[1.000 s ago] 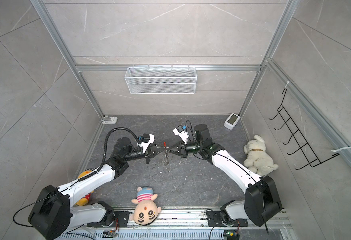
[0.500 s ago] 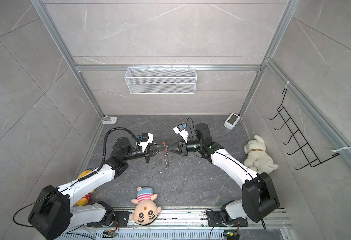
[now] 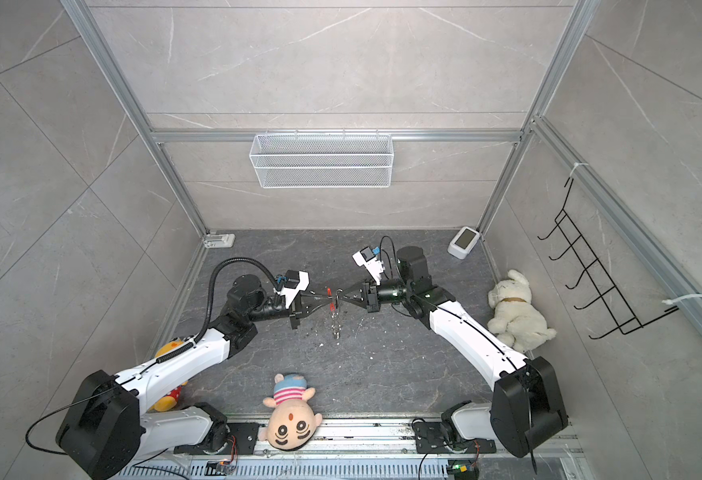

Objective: Put the keys on the keyring

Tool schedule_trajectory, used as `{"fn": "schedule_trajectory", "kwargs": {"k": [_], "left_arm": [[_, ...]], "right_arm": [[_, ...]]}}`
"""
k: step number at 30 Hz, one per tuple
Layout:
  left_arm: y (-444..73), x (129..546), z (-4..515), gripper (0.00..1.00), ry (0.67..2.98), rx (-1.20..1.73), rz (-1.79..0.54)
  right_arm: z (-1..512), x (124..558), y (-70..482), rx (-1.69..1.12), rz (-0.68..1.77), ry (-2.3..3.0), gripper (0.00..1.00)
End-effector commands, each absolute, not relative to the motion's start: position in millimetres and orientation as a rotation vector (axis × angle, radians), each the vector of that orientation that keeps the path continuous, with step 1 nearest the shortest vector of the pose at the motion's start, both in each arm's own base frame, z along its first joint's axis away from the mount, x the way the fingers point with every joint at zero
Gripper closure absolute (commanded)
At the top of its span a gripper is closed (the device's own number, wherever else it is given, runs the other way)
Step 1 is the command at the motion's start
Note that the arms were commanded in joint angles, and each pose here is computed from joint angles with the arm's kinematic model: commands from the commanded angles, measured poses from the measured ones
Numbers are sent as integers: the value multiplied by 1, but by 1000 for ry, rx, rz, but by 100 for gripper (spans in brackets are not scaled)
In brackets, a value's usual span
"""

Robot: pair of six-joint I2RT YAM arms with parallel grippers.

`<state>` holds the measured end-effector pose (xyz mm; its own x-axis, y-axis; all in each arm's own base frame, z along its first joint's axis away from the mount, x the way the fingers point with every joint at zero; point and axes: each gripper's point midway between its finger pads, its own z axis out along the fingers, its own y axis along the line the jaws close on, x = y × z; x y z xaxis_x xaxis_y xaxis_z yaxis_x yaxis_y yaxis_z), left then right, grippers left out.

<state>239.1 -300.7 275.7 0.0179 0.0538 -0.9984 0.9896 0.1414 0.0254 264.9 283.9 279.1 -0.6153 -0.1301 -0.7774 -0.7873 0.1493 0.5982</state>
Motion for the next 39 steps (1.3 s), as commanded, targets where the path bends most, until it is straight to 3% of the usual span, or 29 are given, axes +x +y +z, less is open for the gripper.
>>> {"fn": "schedule_trajectory", "kwargs": {"k": [1,20,39], "left_arm": [[-302,237,309,100,1159,1180,-1020],[-303,242,306,100,1181,1176,-1002],[-301,229,310,100,1127,1209,-1025]], "right_arm": [[290,258,282,-918,1487,1833,100],[289,247,291,-978,1583,1825,100],[273,263,296,-934,1593,1870,100]]}}
